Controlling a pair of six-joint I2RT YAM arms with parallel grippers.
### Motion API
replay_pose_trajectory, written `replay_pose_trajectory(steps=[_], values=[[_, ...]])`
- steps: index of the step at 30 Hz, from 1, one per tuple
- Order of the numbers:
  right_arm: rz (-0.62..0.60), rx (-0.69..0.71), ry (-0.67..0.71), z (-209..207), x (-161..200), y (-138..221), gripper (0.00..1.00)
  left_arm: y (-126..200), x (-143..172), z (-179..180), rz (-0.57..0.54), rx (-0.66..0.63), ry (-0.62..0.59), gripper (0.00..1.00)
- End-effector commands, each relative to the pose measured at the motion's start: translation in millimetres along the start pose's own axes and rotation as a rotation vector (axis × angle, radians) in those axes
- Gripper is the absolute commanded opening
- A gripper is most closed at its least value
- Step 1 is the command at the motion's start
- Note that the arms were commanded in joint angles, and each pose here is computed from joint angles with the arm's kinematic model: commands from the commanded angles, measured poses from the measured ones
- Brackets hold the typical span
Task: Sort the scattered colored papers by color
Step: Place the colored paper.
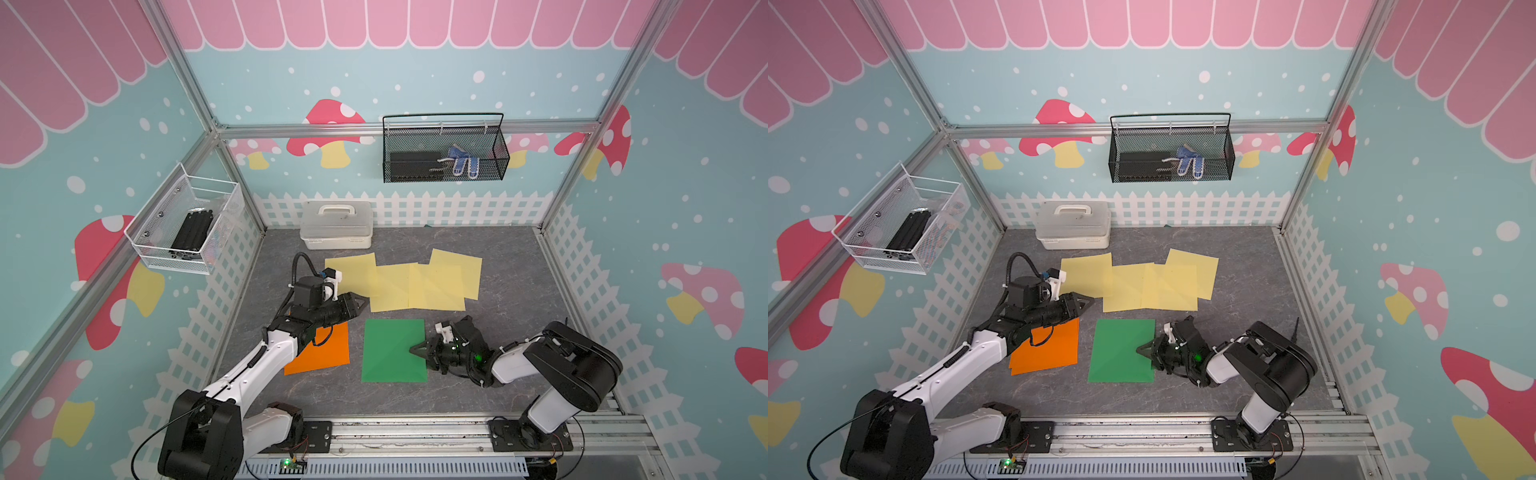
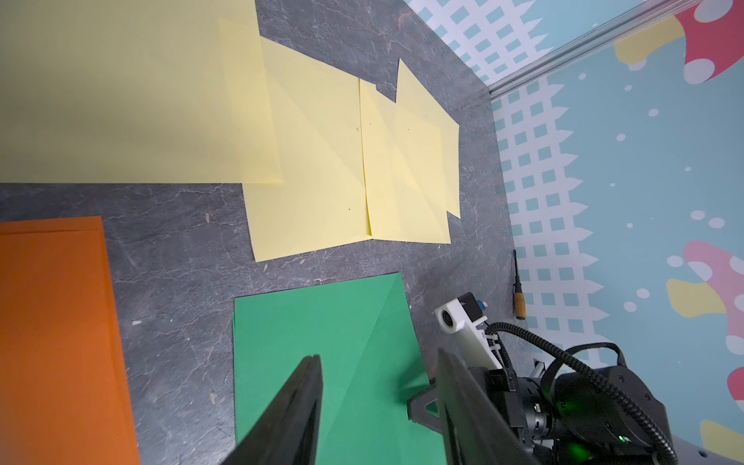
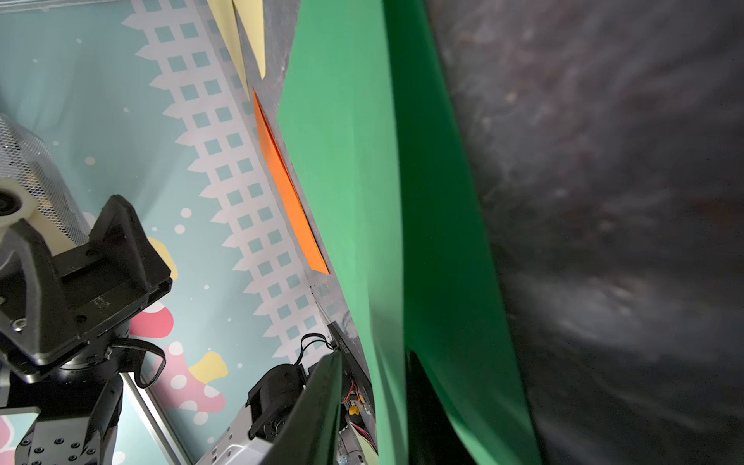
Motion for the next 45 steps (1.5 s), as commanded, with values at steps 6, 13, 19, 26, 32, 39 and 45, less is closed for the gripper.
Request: replay_pose_trajectory(steps=[6, 13, 19, 26, 32, 39, 45], values=[[-0.040, 0.139, -0.038, -13.9, 8.0, 24.8, 0.41, 2.2, -5.7, -6.6, -0.011, 0.006, -0.036, 0.49], [-0.089, 0.319, -0.087, -38.4, 24.7, 71.7, 0.50, 3.2, -8.8, -8.5, -0.019, 0.010, -0.041, 0.49], [-0.189, 0.356, -0.072, -40.5, 24.4, 102.9, 0.60, 2.6, -13.9, -12.1, -0.020, 0.008, -0.040, 0.51], [-0.225, 0.446, 0.153, 1.5, -2.0, 109.1, 0.58, -0.2, -28.9, -27.0, -0.019, 0.022, -0.057, 0.61], [-0.309, 0.470, 0.259, 45.2, -81.0, 130.8, 0.57, -23.1, -46.5, -38.5, 0.020, 0.033, -0.049, 0.62], [-0.298, 0.479, 0.380, 81.4, -178.5, 138.9, 0.54, -72.4, -70.0, -45.3, 0.100, 0.014, -0.017, 0.50], [-0.245, 0.478, 0.468, 97.8, -233.5, 118.8, 0.48, -129.9, -76.6, -45.2, 0.203, -0.052, 0.007, 0.44]])
Point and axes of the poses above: each gripper's point midway between its finger pads, its own y axis back along the fingers, its own z axis along the line the jaws close on, x = y × z, the point moved 3 cm from there along y, back along the fingers, and after that the axes turned 8 degrees about y, right-handed, at the moved point
